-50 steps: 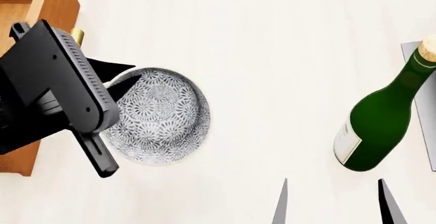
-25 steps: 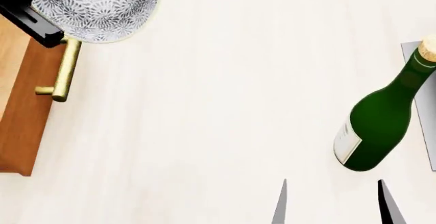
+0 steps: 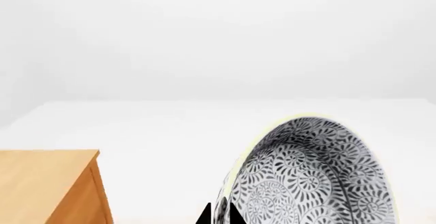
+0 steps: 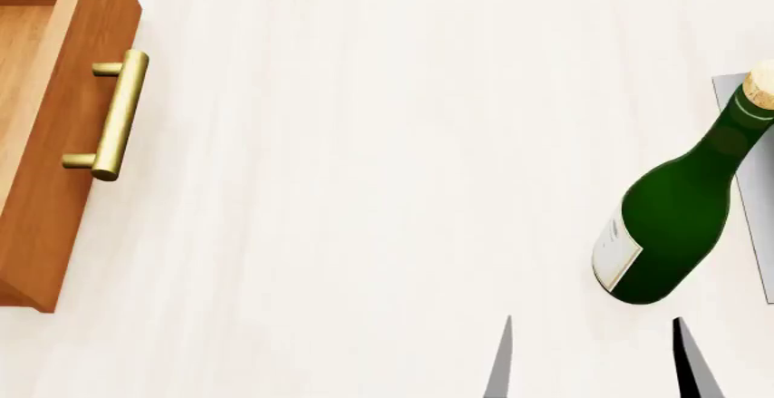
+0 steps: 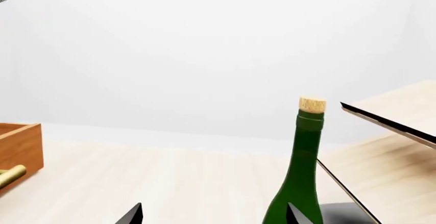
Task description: Put the bowl on top of the cabinet.
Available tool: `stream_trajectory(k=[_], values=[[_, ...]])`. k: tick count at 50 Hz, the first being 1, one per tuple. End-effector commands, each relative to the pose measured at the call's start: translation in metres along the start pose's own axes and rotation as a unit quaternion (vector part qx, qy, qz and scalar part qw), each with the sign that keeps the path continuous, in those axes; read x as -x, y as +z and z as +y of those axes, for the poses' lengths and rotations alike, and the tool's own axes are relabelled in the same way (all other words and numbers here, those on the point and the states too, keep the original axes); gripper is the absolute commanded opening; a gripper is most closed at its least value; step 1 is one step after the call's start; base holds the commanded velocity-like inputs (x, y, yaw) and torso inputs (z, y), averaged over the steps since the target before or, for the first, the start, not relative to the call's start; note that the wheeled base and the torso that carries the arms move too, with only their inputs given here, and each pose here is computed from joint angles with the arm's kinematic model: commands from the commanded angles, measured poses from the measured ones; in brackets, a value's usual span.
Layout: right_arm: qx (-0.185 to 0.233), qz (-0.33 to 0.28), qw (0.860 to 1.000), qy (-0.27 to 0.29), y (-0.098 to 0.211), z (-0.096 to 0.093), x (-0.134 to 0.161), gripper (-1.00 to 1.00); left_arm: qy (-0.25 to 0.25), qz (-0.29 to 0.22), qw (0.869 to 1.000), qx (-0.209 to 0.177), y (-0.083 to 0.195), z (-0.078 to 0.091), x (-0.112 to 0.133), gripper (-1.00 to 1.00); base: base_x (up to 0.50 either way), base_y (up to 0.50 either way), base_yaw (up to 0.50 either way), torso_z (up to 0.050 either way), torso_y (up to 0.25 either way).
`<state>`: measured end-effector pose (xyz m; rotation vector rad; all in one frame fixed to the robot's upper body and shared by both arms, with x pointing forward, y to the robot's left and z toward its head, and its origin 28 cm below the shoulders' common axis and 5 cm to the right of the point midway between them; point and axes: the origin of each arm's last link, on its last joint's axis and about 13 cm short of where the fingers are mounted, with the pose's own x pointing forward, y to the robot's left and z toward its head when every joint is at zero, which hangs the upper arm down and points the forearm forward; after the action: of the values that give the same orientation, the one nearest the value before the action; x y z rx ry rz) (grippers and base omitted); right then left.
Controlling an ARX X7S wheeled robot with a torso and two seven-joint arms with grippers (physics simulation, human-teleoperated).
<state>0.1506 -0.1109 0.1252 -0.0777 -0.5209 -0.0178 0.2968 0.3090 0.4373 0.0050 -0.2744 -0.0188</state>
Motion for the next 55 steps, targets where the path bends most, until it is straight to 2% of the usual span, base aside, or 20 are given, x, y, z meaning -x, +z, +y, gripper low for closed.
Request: stream_trajectory(k=[1,3,6,8,13,17,18,23,25,34,39,42,44,46,51,52,53,54,55], values=[[0.011,0.006,1.0,-0.01,-0.001,-0.003,-0.003,1.0,0.056,-0.025,0.994,0.093,0.026,0.02,0.007,-1.0,0.0,0.0,0.0,0.0,0.0],[0.01,0.005,1.0,-0.011,0.0,-0.004,-0.003,1.0,0.073,-0.036,0.993,0.089,0.024,0.023,0.006,-1.0,0.0,0.0,0.0,0.0,0.0],[0.01,0.006,1.0,-0.012,0.0,-0.004,-0.003,1.0,0.081,-0.02,0.99,0.113,0.023,0.028,0.005,-1.0,0.0,0.0,0.0,0.0,0.0],[0.01,0.006,1.0,-0.012,0.0,-0.004,-0.003,1.0,0.082,-0.025,0.99,0.111,0.023,0.03,0.005,-1.0,0.0,0.0,0.0,0.0,0.068],[0.011,0.006,1.0,-0.011,-0.001,-0.004,-0.002,1.0,0.107,-0.029,0.986,0.124,0.026,0.039,0.006,-1.0,0.0,0.0,0.0,-0.017,0.25],[0.011,0.006,1.0,-0.011,0.0,-0.003,-0.002,1.0,0.139,-0.029,0.977,0.158,0.028,0.048,0.011,-1.0,0.0,0.0,0.0,-0.018,0.25],[0.011,0.006,1.0,-0.011,0.0,-0.003,-0.002,1.0,0.146,-0.028,0.977,0.156,0.028,0.049,0.011,-1.0,0.0,0.0,0.0,-0.019,0.25],[0.012,0.006,1.0,-0.01,-0.001,-0.003,-0.002,1.0,0.154,-0.03,0.973,0.17,0.029,0.055,0.015,-1.0,0.0,0.0,0.0,-0.018,0.25],[0.012,0.006,1.0,-0.009,-0.001,-0.003,-0.002,1.0,0.171,-0.026,0.968,0.18,0.024,0.061,0.017,-1.0,0.0,0.0,0.0,-0.018,0.25],[0.013,0.007,1.0,-0.008,-0.001,-0.002,-0.002,1.0,0.195,-0.009,0.962,0.189,0.008,0.076,0.022,-1.0,0.0,0.0,0.0,-0.018,0.25],[0.013,0.007,1.0,-0.009,-0.001,-0.002,-0.002,1.0,0.234,0.0,0.953,0.193,-0.005,0.089,0.022,-1.0,0.0,0.0,0.0,-0.013,0.25],[0.014,0.007,1.0,-0.009,-0.001,-0.002,-0.002,1.0,0.251,0.002,0.947,0.201,-0.01,0.095,0.025,-1.0,0.0,0.0,0.0,0.0,0.0],[0.014,0.007,1.0,-0.009,-0.001,-0.002,-0.002,1.0,0.256,0.003,0.947,0.193,-0.013,0.097,0.026,-1.0,0.0,0.0,0.0,0.0,0.0],[0.015,0.008,1.0,-0.008,-0.001,-0.002,-0.002,1.0,0.266,0.034,0.947,0.178,-0.018,0.098,0.024,-1.0,0.0,0.0,0.0,0.0,0.0],[0.015,0.008,1.0,-0.008,-0.002,-0.002,-0.002,1.0,0.268,0.028,0.945,0.186,-0.021,0.1,0.024,-1.0,0.0,0.0,0.0,0.0,0.0],[0.015,0.008,1.0,-0.009,-0.002,-0.002,-0.002,1.0,0.282,0.057,0.935,0.206,-0.023,0.1,0.019,-1.0,0.0,0.0,0.0,0.0,0.0],[0.015,0.008,1.0,-0.01,-0.002,-0.002,-0.003,1.0,0.293,0.086,0.93,0.206,-0.021,0.099,0.016,-1.0,0.0,0.0,0.0,0.0,0.0],[0.015,0.008,1.0,-0.01,-0.002,-0.002,-0.003,1.0,0.283,0.106,0.932,0.199,-0.022,0.098,0.015,-1.0,0.0,0.0,0.0,0.0,0.0],[0.015,0.008,1.0,-0.01,-0.002,-0.002,-0.003,1.0,0.284,0.095,0.933,0.201,-0.022,0.098,0.014,-1.0,0.0,0.0,0.0,0.0,0.0]])
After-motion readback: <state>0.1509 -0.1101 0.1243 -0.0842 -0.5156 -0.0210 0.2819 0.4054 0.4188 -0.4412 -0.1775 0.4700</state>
